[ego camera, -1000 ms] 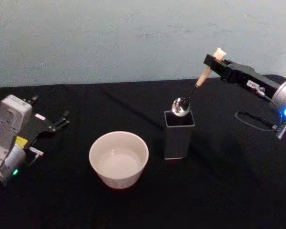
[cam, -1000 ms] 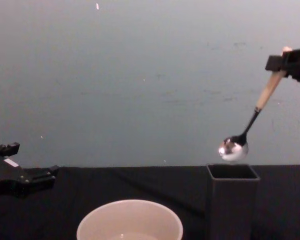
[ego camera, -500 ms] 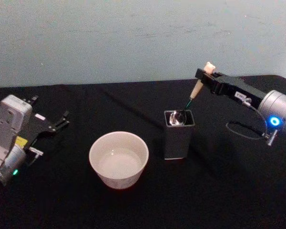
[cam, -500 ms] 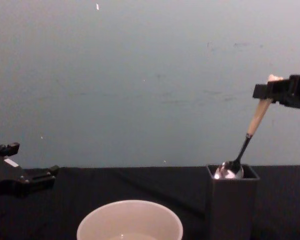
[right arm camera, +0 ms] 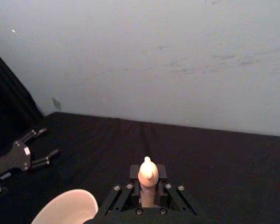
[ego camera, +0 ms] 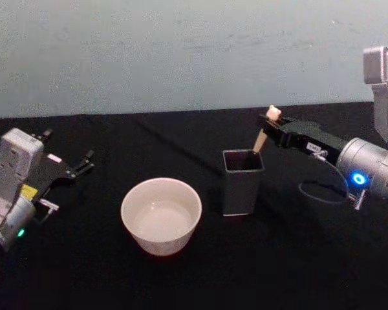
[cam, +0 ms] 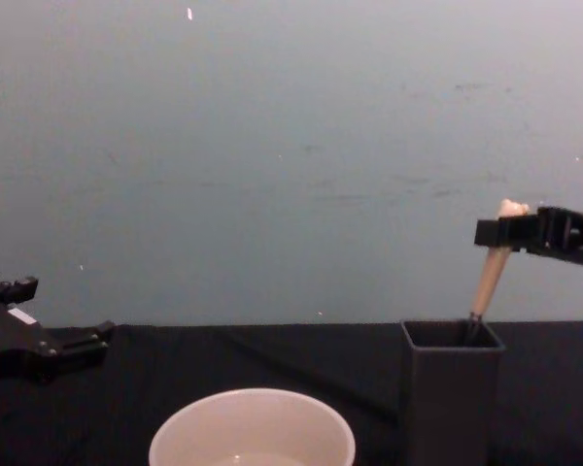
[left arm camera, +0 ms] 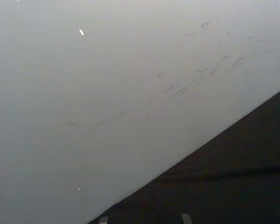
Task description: Pick up the stirring spoon with one hand, stir inside the cup, then place it back in its original position.
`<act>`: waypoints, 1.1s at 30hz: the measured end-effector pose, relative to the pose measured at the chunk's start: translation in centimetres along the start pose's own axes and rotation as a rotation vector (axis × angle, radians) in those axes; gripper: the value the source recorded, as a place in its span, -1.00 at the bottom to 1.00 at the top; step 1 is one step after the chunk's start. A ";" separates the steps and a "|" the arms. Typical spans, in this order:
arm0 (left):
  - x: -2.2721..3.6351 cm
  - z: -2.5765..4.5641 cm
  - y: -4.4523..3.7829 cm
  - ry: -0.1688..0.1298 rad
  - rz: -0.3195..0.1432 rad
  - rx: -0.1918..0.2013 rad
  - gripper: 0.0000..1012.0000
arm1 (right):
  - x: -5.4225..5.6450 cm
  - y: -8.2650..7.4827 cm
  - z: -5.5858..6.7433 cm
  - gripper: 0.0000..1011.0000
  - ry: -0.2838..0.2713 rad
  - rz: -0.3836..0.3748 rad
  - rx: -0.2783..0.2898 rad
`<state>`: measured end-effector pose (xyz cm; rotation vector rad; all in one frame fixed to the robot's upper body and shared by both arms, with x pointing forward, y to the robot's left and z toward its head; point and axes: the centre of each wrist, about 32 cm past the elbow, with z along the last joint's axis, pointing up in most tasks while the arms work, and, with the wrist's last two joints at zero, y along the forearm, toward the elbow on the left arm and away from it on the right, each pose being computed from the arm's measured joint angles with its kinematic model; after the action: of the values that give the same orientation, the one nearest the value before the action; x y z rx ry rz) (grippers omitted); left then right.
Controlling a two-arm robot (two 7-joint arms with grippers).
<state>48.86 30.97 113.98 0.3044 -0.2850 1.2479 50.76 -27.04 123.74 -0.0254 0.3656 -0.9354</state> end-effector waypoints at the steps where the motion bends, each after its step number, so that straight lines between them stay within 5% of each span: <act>1: 0.00 0.00 0.00 0.000 0.000 0.000 0.98 | 0.0 0.1 -0.2 -0.58 -0.003 -0.001 -0.008; 33: 0.00 0.00 0.00 0.000 0.000 0.000 0.98 | 0.0 0.7 -1.7 -0.58 -0.033 -0.018 -0.087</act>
<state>48.86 30.97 113.98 0.3044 -0.2851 1.2480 50.79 -26.41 121.99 -0.1233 0.3759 -0.9352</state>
